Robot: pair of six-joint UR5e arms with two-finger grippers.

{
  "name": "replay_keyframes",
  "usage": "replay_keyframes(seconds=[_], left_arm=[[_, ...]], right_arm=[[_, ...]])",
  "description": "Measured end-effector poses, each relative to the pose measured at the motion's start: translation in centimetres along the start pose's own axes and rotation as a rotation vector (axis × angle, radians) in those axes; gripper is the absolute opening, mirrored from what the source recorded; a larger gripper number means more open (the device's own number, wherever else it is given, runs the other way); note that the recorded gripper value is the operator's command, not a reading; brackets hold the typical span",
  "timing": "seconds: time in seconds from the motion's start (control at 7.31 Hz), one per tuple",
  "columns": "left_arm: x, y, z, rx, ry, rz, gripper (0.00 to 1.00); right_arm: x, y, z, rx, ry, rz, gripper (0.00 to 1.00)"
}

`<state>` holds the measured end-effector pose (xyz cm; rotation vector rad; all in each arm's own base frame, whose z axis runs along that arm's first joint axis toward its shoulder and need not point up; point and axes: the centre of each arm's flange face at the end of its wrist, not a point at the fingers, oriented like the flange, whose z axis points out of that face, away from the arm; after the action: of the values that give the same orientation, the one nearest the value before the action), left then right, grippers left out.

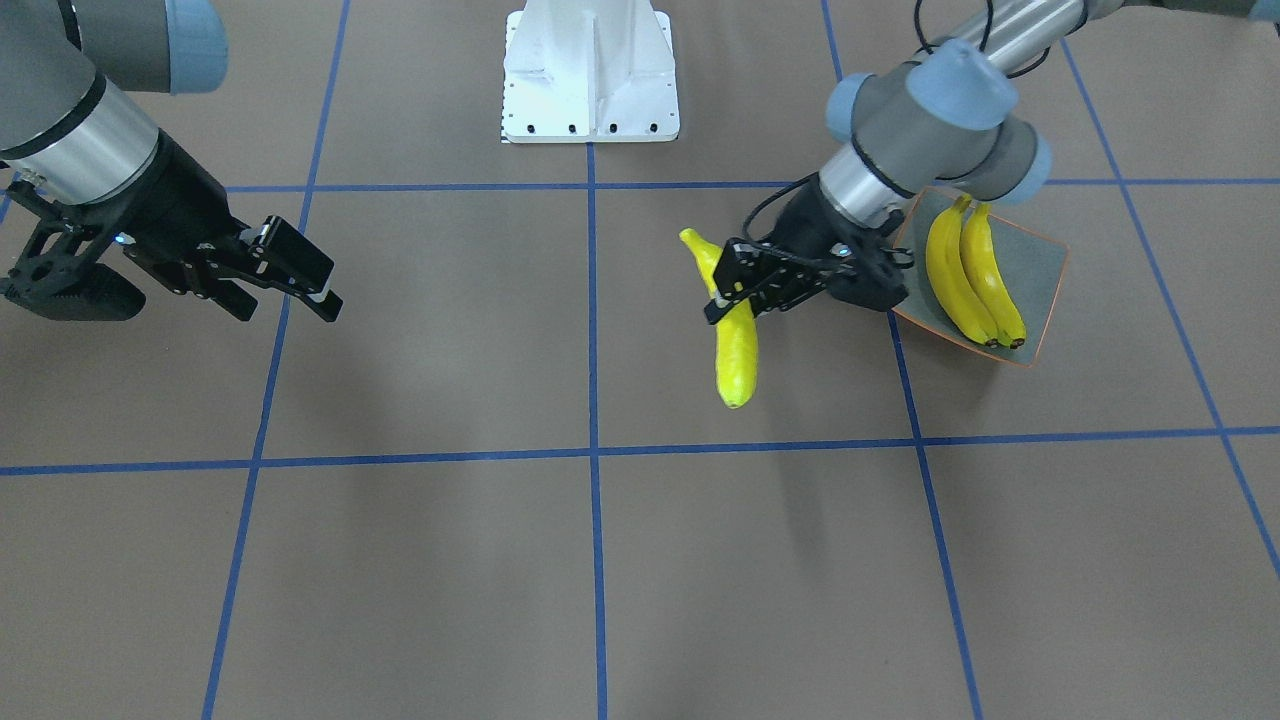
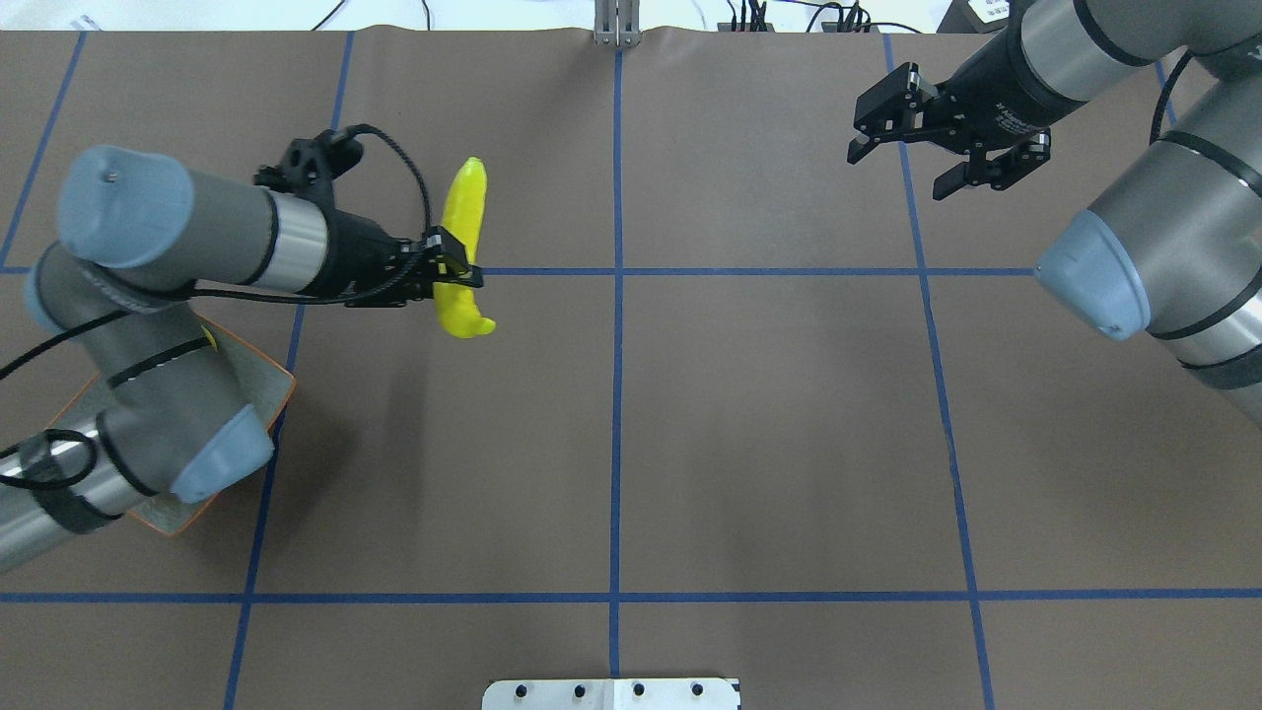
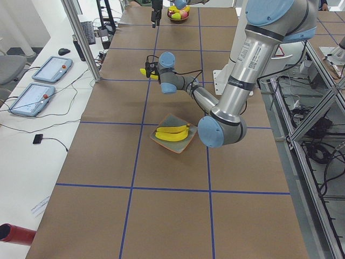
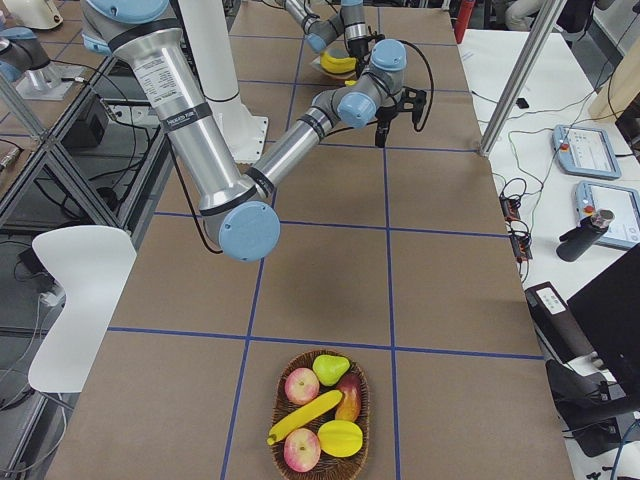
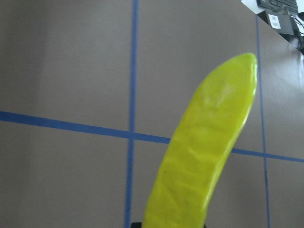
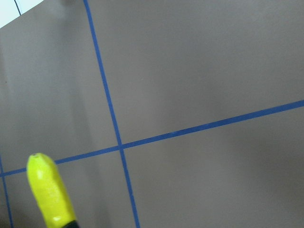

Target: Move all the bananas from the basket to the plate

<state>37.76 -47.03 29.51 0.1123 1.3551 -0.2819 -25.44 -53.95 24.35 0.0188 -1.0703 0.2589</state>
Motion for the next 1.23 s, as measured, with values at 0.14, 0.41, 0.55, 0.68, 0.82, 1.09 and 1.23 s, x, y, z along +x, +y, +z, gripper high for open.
replay_keyframes(seconds=[0.14, 0.41, 0.55, 0.68, 0.82, 1.09, 1.23], left_arm=[[-4.0, -0.1, -3.3, -0.002, -0.055, -0.042, 0.00], [-10.5, 0.9, -6.6, -0.011, -0.149, -0.109, 0.00], [-12.9, 1.4, -7.4, -0.025, -0.180, -0.130, 0.00], [-14.9, 1.5, -8.8, -0.050, -0.198, -0.144, 0.00], [-17.0, 0.9, -10.9, -0.079, -0.207, -0.136, 0.00], [-23.0, 0.2, -15.2, -0.125, -0.241, -0.056, 0.00], [-25.3, 0.0, -15.6, -0.133, -0.262, -0.044, 0.00]], right_arm=[[0.6, -0.2, 0.2, 0.007, 0.011, -0.001, 1.00], [1.1, -0.6, 0.7, 0.008, 0.023, 0.003, 1.00], [1.2, -0.7, 0.9, 0.008, 0.028, 0.006, 1.00], [1.3, -0.8, 1.1, 0.007, 0.031, 0.008, 1.00], [1.4, -0.9, 1.2, 0.006, 0.033, 0.010, 1.00], [1.5, -0.9, 1.3, 0.005, 0.034, 0.010, 1.00], [1.5, -0.9, 1.3, 0.006, 0.036, 0.009, 1.00]])
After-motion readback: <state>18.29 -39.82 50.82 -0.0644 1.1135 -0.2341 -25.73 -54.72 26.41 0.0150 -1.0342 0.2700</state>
